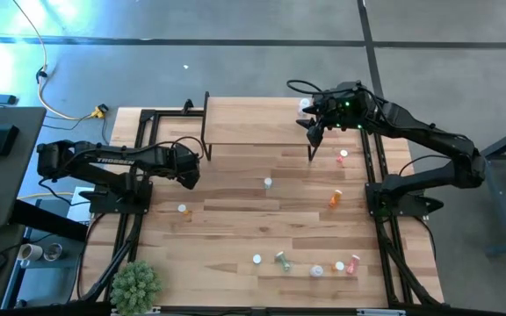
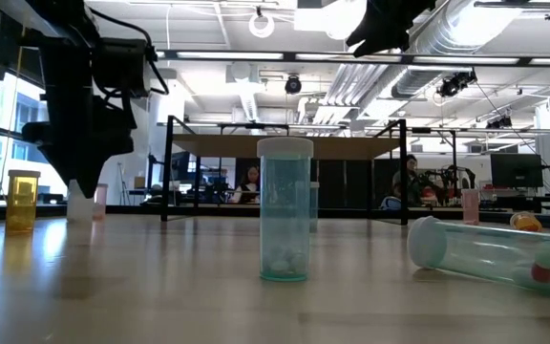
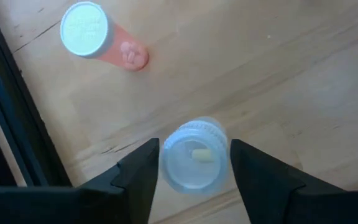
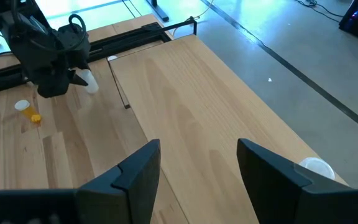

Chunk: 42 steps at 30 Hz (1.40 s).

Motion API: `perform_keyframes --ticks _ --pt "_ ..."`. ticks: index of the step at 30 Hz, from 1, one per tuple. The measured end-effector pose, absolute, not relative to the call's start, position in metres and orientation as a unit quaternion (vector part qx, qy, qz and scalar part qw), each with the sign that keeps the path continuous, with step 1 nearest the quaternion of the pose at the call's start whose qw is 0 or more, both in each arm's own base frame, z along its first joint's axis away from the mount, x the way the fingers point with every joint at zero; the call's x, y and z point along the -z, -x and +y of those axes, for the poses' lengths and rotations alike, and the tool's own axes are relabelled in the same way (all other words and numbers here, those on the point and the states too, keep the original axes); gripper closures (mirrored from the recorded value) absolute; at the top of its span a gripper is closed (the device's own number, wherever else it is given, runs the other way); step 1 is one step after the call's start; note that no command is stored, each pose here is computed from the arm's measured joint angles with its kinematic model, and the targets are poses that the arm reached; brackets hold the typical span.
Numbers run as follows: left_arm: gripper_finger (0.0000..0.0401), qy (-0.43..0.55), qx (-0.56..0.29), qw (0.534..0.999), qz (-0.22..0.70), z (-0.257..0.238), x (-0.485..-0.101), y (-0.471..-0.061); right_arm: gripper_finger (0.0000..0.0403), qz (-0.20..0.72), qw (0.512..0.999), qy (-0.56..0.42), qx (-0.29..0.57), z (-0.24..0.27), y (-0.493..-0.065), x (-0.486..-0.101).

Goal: Pick and place medicine bottles onto shelf by color
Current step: Put the top transparent pill bottle on the shelf aligned with the transparent pill bottle

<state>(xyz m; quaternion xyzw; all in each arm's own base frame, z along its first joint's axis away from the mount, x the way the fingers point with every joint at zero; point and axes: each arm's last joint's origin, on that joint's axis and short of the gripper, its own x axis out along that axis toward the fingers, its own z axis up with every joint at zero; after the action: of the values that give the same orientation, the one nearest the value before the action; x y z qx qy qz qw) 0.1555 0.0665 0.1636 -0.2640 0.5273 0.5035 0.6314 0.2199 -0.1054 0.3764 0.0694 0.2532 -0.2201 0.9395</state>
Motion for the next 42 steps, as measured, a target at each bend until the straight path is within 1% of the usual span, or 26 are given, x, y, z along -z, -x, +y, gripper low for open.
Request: perform_keyframes --ticks 4,6,9,13,20,25,34,42 --pt "0.0260 0.263 -0.501 0.634 0.528 0.066 -0.164 -0.156 0.0199 0.253 0.939 -0.069 0.220 -0.105 -0.220 -0.376" --pt "0.0270 0.263 -0.501 0.634 0.528 0.066 -0.164 -0.156 0.0199 0.253 0.939 -0.069 0.220 -0.105 -0.220 -0.376" --pt "0.0272 0.260 -0.495 0.636 0.532 0.066 -0.164 -0.156 0.0199 0.254 0.940 -0.068 0.216 -0.104 -0.221 -0.376" --pt "0.0266 0.270 -0.466 0.645 0.541 0.065 -0.166 -0.155 0.0199 0.255 0.944 -0.061 0.202 -0.097 -0.224 -0.376" --pt "0.0268 0.294 -0.420 0.671 0.536 0.060 -0.177 -0.153 0.0199 0.259 0.950 -0.041 0.171 -0.084 -0.229 -0.376" --pt "0.0269 0.286 -0.388 0.711 0.511 0.061 -0.200 -0.162 0.0199 0.260 0.953 -0.035 0.148 -0.073 -0.233 -0.376" --pt "0.0269 0.246 -0.321 0.791 0.459 0.057 -0.254 -0.185 0.0199 0.261 0.958 -0.029 0.113 -0.055 -0.238 -0.376" --pt "0.0269 0.189 -0.280 0.867 0.367 0.052 -0.286 -0.206 0.0199 0.261 0.964 -0.027 0.041 -0.038 -0.241 -0.376"
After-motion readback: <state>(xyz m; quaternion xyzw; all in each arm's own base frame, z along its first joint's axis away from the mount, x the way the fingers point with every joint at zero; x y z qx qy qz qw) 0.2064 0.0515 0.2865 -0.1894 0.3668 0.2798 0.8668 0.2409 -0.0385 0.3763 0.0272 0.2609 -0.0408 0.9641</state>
